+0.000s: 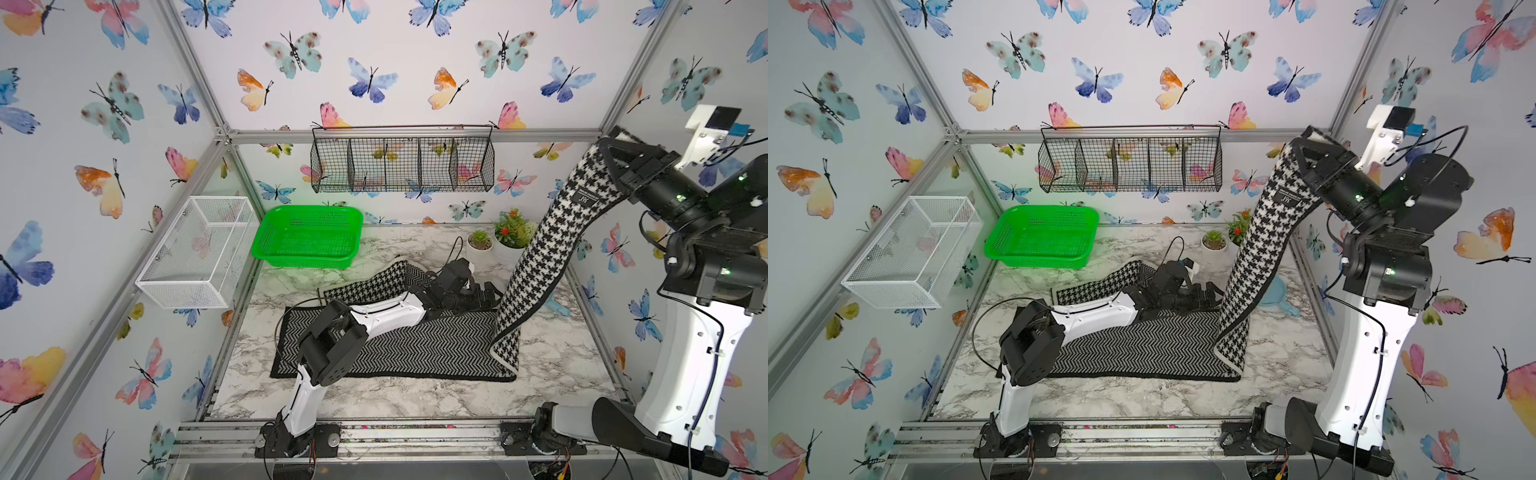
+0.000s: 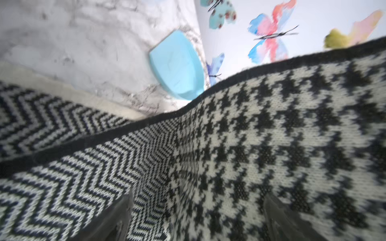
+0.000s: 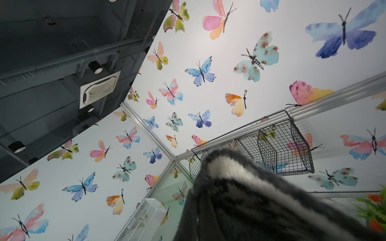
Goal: Roll up the scarf and place it into the basket
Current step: Fold the scarf at the center of the board.
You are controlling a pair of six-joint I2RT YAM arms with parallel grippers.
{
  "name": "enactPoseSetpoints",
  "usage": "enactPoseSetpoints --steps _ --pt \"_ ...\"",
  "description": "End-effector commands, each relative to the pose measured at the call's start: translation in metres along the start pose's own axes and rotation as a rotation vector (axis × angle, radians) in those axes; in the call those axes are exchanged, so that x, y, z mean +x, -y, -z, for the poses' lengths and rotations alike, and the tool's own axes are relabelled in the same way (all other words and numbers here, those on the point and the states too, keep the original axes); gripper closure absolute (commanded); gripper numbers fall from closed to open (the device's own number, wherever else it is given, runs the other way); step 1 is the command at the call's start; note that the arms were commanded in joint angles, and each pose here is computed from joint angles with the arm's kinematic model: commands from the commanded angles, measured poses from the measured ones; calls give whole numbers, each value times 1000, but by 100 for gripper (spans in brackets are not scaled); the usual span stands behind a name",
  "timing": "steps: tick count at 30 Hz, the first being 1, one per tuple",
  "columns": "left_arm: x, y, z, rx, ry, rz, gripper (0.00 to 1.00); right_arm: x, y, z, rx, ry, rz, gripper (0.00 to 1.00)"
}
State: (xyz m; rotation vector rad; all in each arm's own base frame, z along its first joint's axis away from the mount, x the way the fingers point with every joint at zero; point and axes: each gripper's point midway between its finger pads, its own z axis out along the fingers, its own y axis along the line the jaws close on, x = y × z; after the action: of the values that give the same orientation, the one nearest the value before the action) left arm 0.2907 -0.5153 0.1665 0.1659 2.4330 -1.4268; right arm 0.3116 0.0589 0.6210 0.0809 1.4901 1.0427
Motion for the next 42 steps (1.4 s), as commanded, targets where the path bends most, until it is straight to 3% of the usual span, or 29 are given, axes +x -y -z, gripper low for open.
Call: enactPoseSetpoints --steps 1,7,17,25,31,42 --pt "4 6 4 13 -16 -20 2 11 -15 -6 -45 -20 57 99" --pt "10 -2 4 0 -29 -5 2 43 -17 -27 -57 -108 65 99" --pt "37 -10 6 2 -121 23 2 131 -55 -76 -129 -334 70 99" --pt "52 -11 37 -24 -116 24 2 174 -76 -91 -170 -463 78 99" --pt "60 -19 50 -50 -114 16 2 213 -88 -98 -168 -538 102 99" --pt "68 -65 54 -158 -133 32 2 262 -78 -107 -154 -578 92 99"
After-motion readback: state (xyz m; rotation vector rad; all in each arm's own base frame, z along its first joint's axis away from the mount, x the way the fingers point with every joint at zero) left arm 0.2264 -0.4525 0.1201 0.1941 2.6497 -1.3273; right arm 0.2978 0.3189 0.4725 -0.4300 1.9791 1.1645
